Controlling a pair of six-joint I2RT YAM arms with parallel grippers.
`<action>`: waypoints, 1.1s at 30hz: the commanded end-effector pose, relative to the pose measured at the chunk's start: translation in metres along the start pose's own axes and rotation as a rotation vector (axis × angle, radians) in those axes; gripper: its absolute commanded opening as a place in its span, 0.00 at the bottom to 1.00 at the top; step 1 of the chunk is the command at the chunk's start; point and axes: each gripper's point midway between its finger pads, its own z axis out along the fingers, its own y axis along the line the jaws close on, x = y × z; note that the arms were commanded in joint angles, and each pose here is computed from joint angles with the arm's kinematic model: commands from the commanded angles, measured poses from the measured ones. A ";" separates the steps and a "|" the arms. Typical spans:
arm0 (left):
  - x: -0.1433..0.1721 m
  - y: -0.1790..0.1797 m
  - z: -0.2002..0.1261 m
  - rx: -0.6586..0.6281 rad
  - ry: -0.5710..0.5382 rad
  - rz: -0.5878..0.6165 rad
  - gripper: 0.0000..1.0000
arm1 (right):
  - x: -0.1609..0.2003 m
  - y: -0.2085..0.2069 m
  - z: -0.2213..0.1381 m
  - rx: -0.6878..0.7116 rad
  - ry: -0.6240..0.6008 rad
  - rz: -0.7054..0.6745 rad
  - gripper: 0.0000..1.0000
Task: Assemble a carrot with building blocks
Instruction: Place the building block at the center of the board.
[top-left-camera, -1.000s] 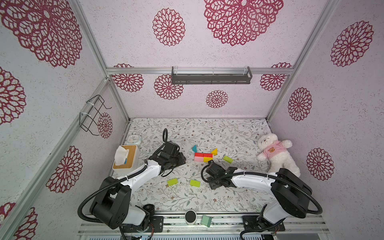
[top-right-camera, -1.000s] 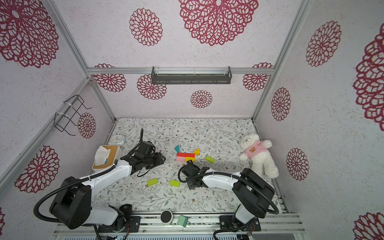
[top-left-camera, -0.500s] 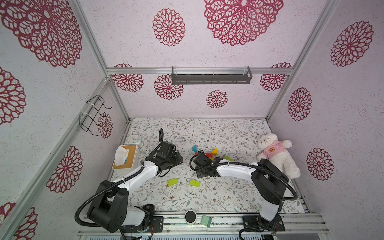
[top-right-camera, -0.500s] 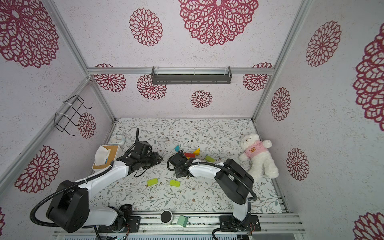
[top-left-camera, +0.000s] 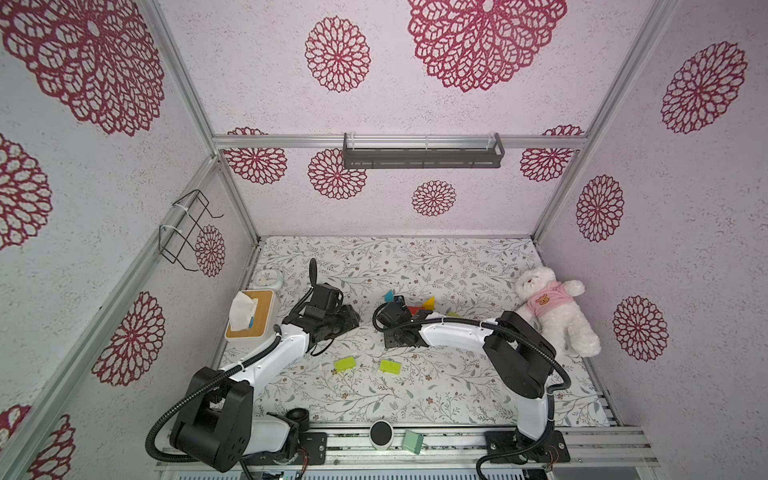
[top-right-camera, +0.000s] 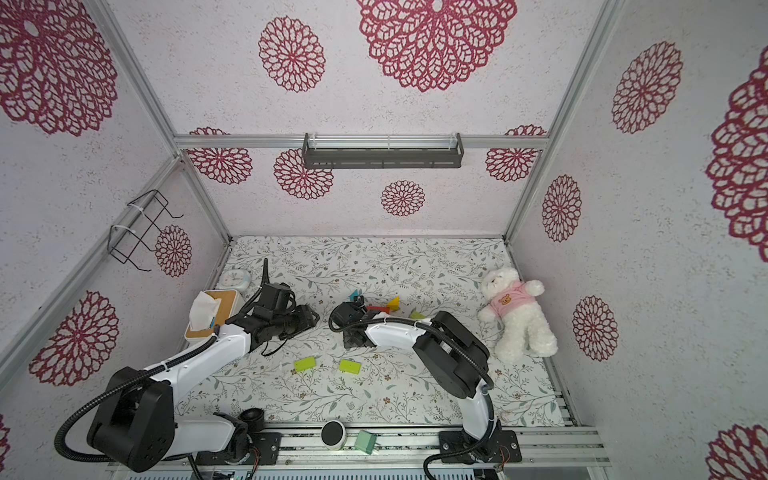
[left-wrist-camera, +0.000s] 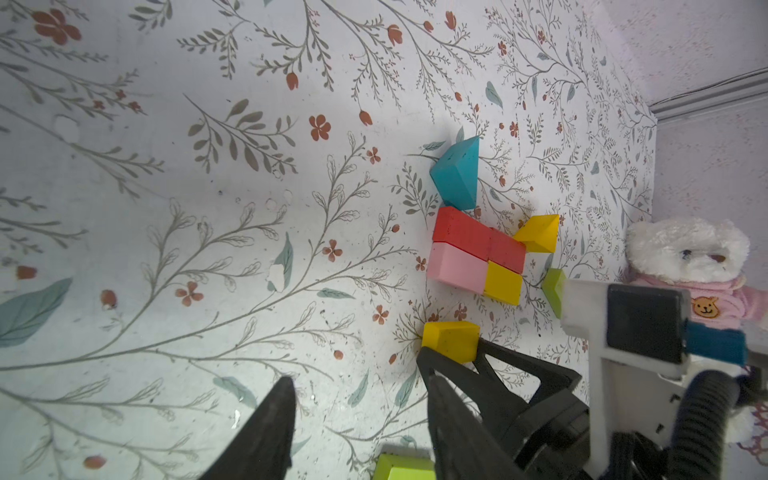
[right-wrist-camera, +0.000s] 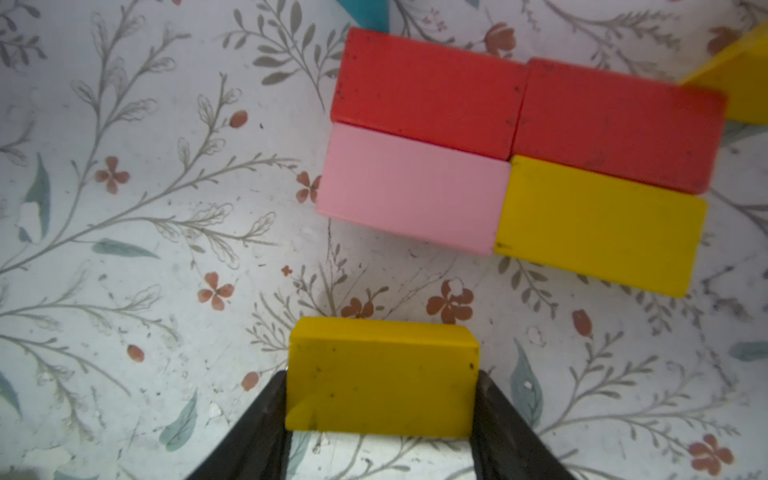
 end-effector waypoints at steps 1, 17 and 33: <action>-0.003 0.000 -0.003 0.024 -0.010 0.006 0.54 | -0.012 -0.005 -0.002 0.031 -0.026 0.066 0.60; -0.003 0.008 -0.001 0.028 -0.004 -0.010 0.54 | -0.022 -0.005 0.006 0.032 -0.029 0.100 0.61; -0.002 0.013 0.004 0.026 0.006 -0.020 0.54 | -0.029 -0.009 -0.006 0.010 -0.057 0.116 0.72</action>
